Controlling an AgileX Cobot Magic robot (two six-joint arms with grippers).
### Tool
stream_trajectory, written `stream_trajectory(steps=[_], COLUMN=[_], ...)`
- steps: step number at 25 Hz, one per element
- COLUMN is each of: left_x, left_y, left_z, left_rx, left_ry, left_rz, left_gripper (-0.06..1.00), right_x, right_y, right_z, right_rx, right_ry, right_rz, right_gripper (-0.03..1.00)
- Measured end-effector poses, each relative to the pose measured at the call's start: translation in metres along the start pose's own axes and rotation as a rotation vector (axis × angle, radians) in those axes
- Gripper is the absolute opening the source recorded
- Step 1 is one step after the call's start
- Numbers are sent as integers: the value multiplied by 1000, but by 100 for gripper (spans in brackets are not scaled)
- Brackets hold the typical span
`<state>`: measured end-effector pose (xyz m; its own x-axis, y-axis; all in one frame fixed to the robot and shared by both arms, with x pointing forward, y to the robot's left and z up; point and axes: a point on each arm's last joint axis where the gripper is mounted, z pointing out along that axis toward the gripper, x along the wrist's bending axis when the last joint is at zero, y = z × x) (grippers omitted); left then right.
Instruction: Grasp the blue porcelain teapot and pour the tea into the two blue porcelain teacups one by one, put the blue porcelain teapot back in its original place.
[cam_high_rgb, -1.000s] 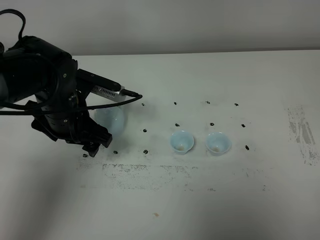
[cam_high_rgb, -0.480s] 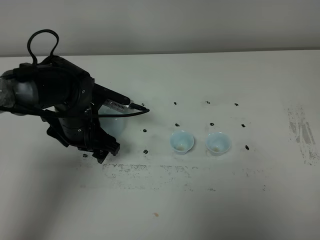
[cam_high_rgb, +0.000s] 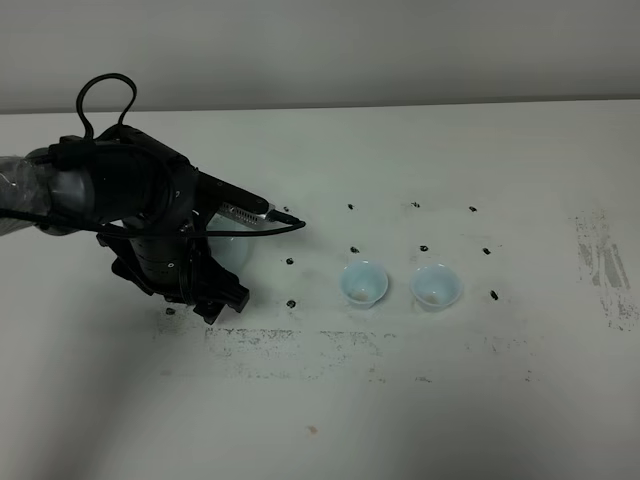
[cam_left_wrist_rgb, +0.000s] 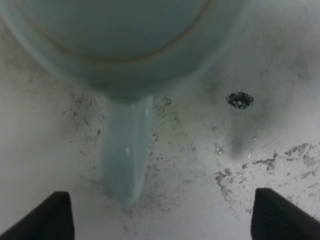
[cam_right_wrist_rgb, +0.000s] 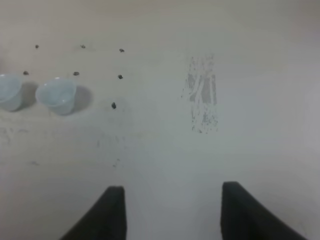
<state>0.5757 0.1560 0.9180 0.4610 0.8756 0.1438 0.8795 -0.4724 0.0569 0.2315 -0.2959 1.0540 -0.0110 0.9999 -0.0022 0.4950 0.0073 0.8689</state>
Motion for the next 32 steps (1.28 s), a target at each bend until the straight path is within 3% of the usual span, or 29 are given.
stream_trajectory(steps=[7, 17, 25, 32], left_x=[6, 11, 9, 8], left_y=[0, 10, 13, 16], left_z=[1, -6, -6, -7], left_rx=[-6, -58, -91, -125], left_ry=[1, 2, -15, -32], left_rz=[-36, -51, 24, 9], left_gripper=[59, 59, 59, 59], right_x=[0, 0, 0, 0], right_y=[0, 0, 0, 0], right_z=[0, 0, 0, 0], right_rx=[0, 0, 0, 0], right_ry=[0, 0, 0, 0], right_rz=[0, 0, 0, 0], right_gripper=[42, 42, 42, 42])
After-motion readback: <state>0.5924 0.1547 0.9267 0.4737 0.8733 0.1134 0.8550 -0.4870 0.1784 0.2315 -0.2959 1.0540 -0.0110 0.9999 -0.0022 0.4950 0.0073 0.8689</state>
